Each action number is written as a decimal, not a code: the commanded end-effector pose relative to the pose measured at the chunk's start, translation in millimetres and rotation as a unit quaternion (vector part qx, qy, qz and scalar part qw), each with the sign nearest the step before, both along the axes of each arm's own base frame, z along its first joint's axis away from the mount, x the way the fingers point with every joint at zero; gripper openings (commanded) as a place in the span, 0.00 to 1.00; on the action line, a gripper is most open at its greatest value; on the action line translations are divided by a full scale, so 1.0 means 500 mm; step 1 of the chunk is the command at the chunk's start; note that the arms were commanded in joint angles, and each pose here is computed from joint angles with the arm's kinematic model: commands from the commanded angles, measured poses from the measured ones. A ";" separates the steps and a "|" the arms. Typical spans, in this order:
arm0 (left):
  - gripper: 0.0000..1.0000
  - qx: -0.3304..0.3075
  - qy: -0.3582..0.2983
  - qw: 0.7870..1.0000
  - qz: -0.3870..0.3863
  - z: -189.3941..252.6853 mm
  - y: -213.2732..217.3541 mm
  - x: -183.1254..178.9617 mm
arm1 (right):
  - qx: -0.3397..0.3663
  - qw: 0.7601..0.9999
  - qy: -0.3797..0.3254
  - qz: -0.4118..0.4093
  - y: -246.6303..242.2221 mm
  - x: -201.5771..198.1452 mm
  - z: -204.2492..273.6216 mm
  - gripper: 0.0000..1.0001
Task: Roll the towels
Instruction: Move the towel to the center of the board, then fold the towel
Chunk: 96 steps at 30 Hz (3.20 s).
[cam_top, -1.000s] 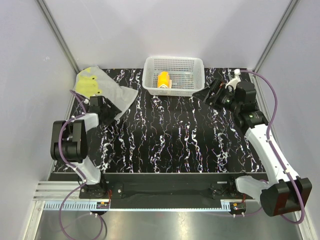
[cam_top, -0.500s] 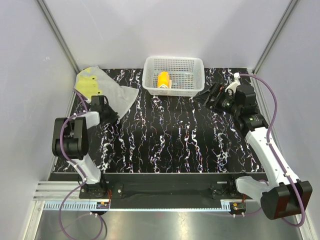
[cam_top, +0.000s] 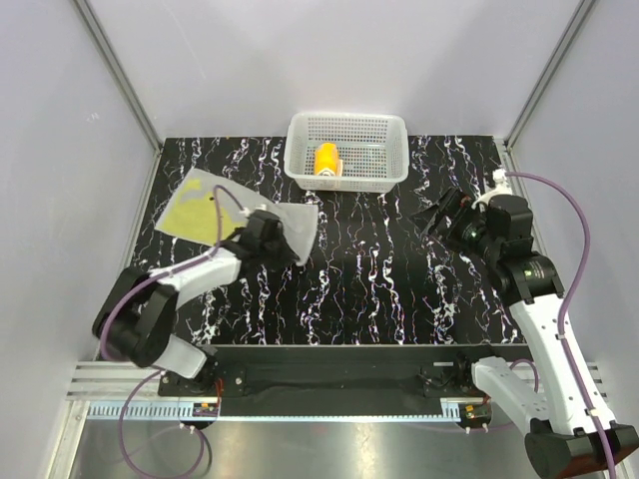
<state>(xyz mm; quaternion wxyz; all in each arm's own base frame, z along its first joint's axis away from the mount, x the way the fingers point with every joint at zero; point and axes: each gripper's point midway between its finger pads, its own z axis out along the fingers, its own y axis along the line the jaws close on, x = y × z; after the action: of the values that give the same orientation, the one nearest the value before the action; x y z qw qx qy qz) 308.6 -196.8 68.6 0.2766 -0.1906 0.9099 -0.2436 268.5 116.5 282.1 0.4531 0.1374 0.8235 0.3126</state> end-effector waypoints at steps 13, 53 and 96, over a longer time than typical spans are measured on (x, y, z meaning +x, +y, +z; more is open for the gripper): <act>0.04 -0.182 0.022 0.974 -0.133 0.062 -0.534 -0.026 | -0.112 0.975 0.086 -0.173 -0.153 -0.078 -0.075 1.00; 0.94 0.012 0.047 0.989 0.142 -0.100 0.233 -0.220 | -0.044 0.935 0.343 -0.077 -0.020 0.062 -0.534 0.78; 0.24 0.015 -0.064 0.993 0.094 0.087 0.216 -0.085 | -0.086 0.963 0.220 -0.129 -0.100 0.061 -0.289 0.00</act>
<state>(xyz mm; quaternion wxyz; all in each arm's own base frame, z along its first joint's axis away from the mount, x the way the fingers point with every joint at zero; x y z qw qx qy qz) 285.4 -91.9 132.4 0.3858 -0.2456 0.8607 -0.2236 328.3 86.7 138.0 0.3041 0.2576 0.8980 0.1866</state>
